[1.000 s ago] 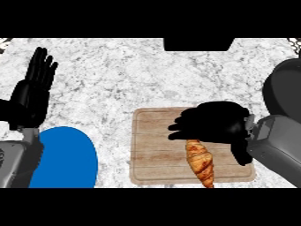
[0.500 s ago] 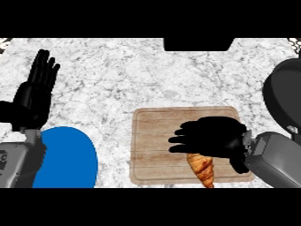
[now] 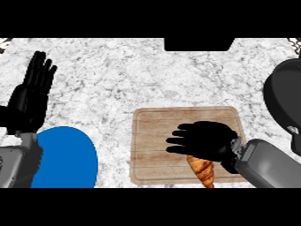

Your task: Pick the croissant from the cutting board and place it in the pot

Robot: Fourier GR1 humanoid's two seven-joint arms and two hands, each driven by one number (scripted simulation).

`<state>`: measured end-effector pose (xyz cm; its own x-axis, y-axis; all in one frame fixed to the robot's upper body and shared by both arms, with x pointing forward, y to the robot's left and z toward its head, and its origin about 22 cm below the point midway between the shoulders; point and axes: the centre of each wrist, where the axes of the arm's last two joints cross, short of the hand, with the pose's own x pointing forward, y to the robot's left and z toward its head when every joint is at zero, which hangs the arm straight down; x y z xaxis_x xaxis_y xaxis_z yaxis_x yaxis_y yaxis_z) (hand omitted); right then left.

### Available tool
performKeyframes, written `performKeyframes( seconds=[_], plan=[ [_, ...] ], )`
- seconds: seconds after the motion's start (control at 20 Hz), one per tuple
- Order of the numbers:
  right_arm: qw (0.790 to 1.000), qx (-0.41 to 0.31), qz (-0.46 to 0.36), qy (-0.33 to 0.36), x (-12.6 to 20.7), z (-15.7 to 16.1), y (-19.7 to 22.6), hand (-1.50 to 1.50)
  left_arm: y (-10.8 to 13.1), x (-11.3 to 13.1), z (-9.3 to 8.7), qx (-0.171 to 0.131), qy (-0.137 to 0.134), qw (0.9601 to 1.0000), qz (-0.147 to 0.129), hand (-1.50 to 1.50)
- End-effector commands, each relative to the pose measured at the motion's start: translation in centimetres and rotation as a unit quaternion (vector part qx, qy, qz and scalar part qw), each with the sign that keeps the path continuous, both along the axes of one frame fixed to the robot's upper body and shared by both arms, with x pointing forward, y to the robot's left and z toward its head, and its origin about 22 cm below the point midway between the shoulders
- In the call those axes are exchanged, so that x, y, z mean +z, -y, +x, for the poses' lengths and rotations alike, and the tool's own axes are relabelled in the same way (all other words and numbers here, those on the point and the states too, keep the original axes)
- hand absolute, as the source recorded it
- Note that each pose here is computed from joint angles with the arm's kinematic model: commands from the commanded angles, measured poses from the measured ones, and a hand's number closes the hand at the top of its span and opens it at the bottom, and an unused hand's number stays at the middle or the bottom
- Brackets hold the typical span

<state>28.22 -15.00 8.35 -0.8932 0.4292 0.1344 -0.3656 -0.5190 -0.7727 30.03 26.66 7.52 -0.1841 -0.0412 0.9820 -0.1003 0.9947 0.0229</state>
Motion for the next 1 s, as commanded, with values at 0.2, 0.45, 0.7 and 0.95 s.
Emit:
performKeyframes(
  seconds=[0.2,0.45,0.7,0.95],
  plan=[
    [1.0,0.0,0.001,0.001,-2.4,1.0,-1.0,-1.5,1.1,0.2,0.9,-0.003,0.005,1.0,0.008,0.0],
    [1.0,0.011,-0.005,-0.005,-5.6,-0.4,-0.9,-1.5,-0.2,0.6,-0.1,0.002,0.004,1.0,0.009,0.0],
    [0.999,0.015,-0.01,-0.038,-8.8,0.8,-0.2,-1.5,-0.9,0.2,-0.4,0.006,0.002,1.0,-0.004,0.0],
    [0.994,0.105,0.021,-0.033,-8.0,-1.2,-1.4,1.5,-0.2,0.4,1.3,-0.006,0.006,1.0,0.004,0.0]
  ],
)
